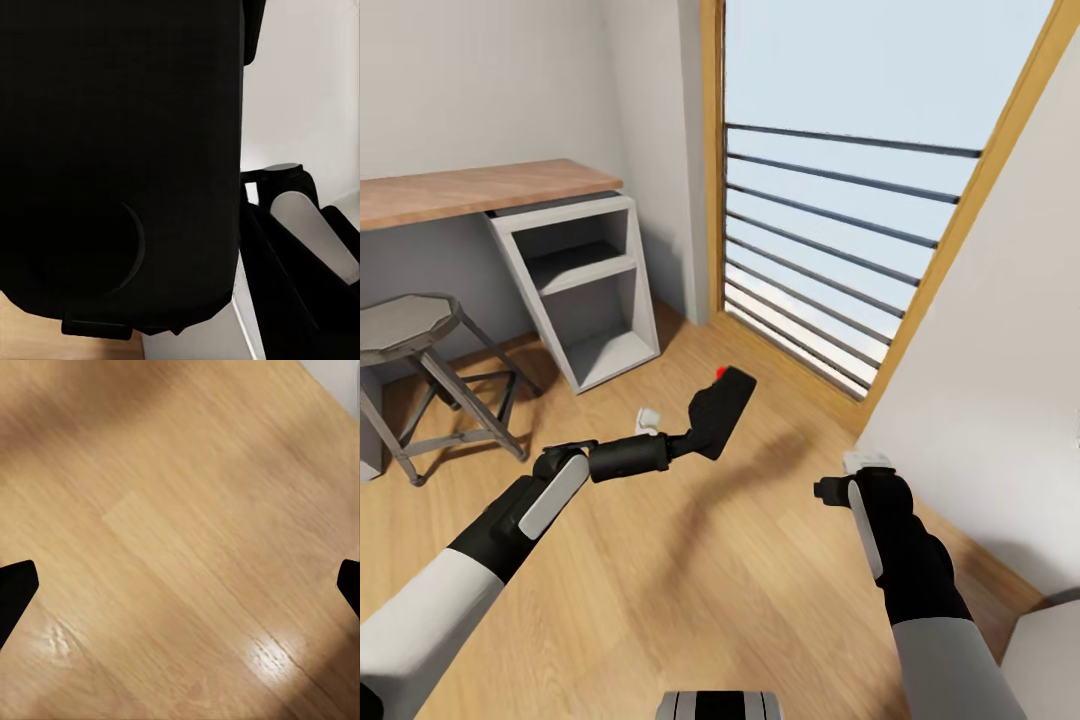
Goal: Attach the digital camera to the camera tripod in the bedroom.
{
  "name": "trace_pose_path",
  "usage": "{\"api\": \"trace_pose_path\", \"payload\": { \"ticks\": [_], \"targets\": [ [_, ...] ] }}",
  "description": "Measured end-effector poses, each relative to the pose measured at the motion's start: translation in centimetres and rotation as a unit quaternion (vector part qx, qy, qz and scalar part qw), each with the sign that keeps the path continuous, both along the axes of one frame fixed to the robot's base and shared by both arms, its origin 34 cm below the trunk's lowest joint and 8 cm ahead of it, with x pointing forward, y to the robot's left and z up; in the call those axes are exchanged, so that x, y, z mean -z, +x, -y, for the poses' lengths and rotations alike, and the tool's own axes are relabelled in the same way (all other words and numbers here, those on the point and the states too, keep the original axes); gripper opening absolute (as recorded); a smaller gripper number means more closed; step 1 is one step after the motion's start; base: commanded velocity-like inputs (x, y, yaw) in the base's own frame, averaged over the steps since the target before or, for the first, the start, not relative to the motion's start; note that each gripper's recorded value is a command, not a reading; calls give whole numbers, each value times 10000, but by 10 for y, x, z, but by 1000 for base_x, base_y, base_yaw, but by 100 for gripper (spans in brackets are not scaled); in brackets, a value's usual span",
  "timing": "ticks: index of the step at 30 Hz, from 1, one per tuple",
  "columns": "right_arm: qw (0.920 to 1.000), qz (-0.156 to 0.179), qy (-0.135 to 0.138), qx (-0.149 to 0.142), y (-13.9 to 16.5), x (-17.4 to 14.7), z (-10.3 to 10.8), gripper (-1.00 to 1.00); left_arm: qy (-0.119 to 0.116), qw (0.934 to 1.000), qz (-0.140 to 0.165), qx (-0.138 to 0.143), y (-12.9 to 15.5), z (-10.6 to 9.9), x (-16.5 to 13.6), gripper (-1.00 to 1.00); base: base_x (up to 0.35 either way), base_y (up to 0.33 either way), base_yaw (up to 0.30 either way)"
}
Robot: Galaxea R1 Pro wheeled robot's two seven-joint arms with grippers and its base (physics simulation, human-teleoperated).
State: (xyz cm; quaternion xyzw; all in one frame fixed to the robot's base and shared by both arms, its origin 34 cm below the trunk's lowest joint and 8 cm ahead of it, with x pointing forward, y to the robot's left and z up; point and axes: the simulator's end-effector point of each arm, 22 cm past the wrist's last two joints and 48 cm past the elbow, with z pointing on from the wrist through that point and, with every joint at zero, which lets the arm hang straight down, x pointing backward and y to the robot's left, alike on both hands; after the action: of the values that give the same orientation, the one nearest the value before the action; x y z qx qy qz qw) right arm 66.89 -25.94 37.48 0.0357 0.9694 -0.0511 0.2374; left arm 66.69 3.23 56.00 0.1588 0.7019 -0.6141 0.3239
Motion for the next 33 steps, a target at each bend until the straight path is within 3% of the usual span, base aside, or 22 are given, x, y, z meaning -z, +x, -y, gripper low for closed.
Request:
{"api": "trace_pose_path", "payload": {
  "ticks": [33],
  "targets": [
    [9977,674,8,-1,11,-83,0,100,14,9989,461,-86,-9,-7,-67,-100,0,0,0]
  ]
}}
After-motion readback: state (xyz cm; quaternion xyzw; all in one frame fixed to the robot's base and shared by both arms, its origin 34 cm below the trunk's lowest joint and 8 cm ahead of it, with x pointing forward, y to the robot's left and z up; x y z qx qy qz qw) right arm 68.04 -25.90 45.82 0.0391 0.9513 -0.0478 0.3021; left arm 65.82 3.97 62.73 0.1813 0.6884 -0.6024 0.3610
